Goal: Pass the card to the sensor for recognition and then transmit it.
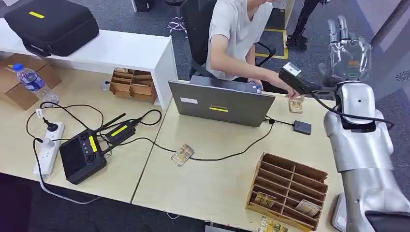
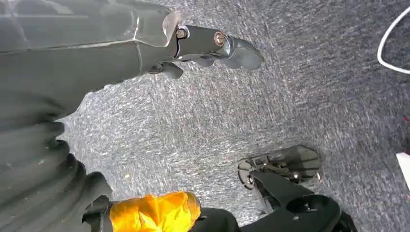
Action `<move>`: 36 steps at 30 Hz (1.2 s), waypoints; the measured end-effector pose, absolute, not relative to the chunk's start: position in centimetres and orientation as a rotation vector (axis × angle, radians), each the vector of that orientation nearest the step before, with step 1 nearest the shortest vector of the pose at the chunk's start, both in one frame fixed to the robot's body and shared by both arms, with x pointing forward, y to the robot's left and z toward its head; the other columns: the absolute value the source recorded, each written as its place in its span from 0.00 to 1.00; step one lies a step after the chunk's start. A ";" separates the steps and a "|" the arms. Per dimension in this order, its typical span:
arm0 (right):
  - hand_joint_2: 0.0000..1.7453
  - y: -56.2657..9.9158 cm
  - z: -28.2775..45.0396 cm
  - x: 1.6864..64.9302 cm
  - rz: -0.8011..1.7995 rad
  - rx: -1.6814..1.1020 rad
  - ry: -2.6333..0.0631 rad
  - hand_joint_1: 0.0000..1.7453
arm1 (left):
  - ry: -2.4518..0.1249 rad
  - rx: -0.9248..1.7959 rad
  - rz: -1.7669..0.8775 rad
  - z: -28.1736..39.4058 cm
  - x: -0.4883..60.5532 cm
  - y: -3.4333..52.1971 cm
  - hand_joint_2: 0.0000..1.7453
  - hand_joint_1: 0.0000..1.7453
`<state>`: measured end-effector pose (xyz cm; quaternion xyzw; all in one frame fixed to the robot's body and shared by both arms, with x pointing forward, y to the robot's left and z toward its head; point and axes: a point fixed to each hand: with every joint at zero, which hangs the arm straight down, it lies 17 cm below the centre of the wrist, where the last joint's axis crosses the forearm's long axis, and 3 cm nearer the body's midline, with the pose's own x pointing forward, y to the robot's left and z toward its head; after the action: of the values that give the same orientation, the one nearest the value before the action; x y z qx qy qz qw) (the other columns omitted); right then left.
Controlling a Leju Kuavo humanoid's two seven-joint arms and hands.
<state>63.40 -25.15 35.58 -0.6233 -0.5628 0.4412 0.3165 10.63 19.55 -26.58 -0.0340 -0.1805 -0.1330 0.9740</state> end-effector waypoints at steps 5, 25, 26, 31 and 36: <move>1.00 -28.4 34.9 63.6 1.129 -1.676 -1.376 0.00 | -0.361 -0.081 -0.259 -26.4 10.6 18.5 1.00 0.00; 1.00 -69.5 23.8 46.8 0.984 -1.830 -0.099 0.00 | -0.341 -0.121 -0.220 -26.3 9.8 16.8 1.00 0.00; 1.00 -70.4 23.6 45.8 0.977 -1.827 -0.074 0.00 | -0.341 -0.120 -0.219 -26.3 9.8 16.8 1.00 0.00; 1.00 -74.1 23.1 41.2 0.951 -1.810 0.085 0.00 | -0.336 -0.119 -0.223 -26.3 9.9 16.8 1.00 0.00; 1.00 -78.2 19.9 33.3 0.935 -1.712 0.248 0.00 | -0.317 -0.118 -0.254 -26.4 9.5 16.5 1.00 0.00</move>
<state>33.35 -78.22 19.90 -0.7246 0.1050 0.3958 0.5543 9.46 16.46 -26.37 -0.0586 -0.1572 -0.1259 0.9778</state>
